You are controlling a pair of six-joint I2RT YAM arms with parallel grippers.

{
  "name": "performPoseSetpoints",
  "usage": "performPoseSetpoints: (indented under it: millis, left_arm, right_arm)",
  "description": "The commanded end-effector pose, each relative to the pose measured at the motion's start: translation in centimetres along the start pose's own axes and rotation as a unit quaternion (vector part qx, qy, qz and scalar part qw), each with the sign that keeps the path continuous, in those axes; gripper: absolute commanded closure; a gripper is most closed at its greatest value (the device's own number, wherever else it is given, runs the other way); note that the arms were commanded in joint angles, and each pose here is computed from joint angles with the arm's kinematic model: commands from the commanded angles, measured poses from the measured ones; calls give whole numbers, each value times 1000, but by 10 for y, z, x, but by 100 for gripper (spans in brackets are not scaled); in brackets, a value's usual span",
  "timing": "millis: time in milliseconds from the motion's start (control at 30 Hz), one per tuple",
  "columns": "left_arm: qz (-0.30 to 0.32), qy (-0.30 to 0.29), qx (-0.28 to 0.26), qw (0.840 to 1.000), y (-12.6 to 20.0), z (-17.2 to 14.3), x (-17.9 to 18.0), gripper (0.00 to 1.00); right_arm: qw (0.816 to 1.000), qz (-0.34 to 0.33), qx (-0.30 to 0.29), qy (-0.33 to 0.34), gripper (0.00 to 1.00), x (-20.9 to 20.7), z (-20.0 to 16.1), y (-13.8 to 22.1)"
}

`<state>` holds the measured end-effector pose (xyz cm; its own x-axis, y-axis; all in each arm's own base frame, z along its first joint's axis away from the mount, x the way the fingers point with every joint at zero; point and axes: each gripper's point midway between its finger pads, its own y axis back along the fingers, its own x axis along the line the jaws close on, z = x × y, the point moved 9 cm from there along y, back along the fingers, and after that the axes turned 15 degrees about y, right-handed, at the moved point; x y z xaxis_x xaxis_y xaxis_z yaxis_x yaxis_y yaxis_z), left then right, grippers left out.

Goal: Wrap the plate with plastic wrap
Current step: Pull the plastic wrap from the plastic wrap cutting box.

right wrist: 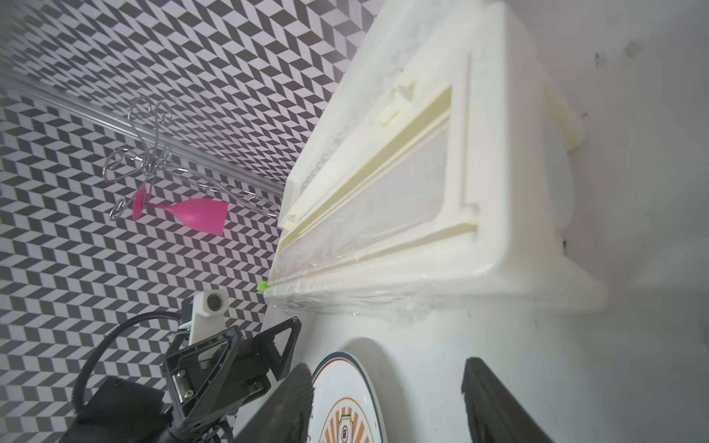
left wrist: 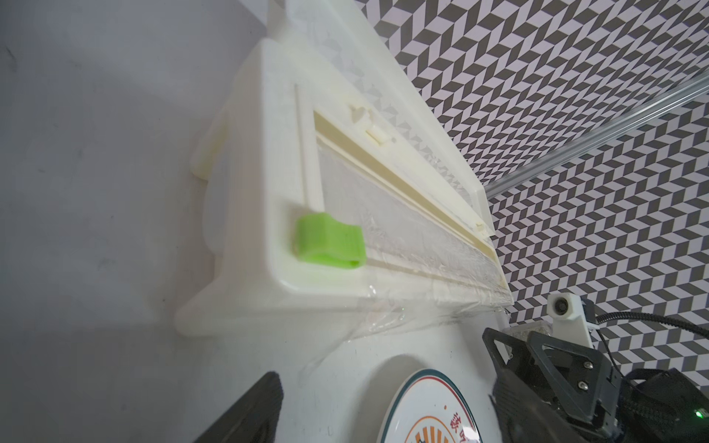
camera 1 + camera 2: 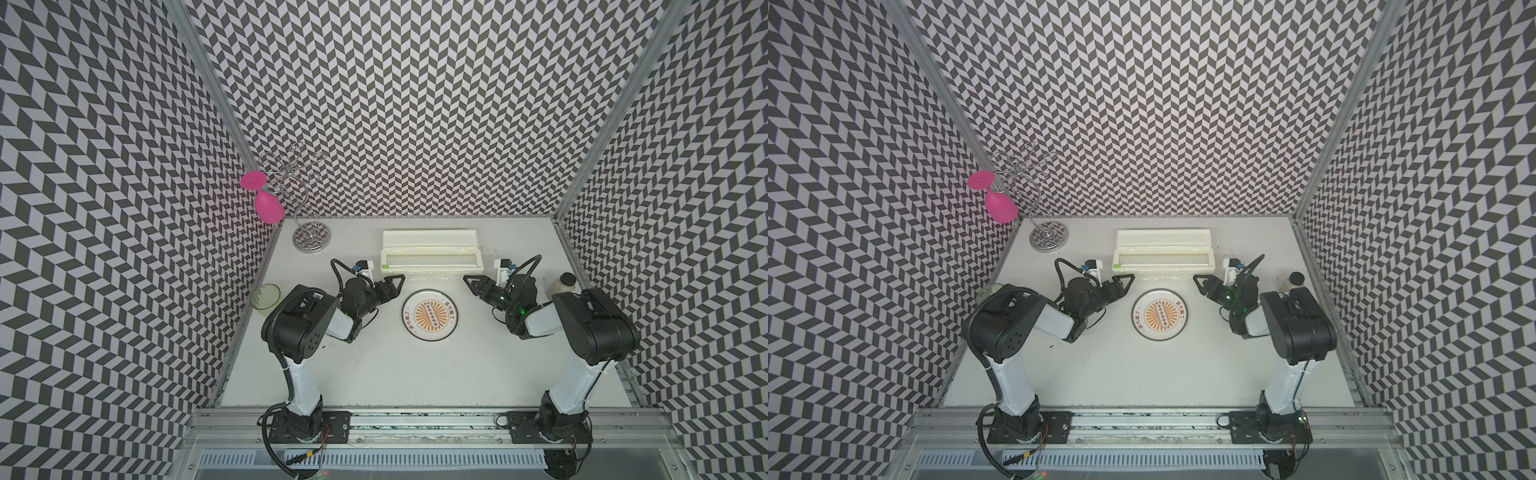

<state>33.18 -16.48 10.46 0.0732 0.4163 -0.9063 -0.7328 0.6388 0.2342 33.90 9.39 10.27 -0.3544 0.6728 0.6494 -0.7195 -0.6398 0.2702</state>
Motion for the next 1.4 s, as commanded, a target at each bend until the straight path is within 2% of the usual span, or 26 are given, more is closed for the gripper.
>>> performPoseSetpoints:
  millis: [0, 133, 200, 467, 833, 967, 1200, 1367]
  left_arm:
    - [-6, -10, -11, 1000, 1, 2, -7, 12]
    - [-3, -9, -9, 1000, 1, 1, -4, 12]
    - [0, -8, -10, 1000, 1, 0, -2, 12]
    - [8, -5, -11, 1000, 2, 1, 2, 12]
    - [-7, -4, -22, 1000, -7, 13, -7, 10]
    - [-10, -10, -18, 1000, -17, 17, -10, 8]
    - [0, 1, -10, 1000, -17, 13, 0, 8]
    - [22, 27, -8, 999, 2, 6, 9, 8]
  right_arm:
    - [999, -4, -31, 22, 35, -2, 15, -8]
    - [999, -21, -39, 25, 34, -6, 20, -17]
    - [998, -34, -42, 22, 38, -11, 18, -20]
    - [996, -26, -74, 34, 65, -17, 11, -19]
    - [993, 26, -107, 43, 100, -1, 15, -8]
    - [992, 51, -113, 31, 100, 11, 19, 1]
    - [990, 89, -110, 16, 100, 36, 25, 15]
    - [989, 99, -106, 9, 100, 45, 28, 22]
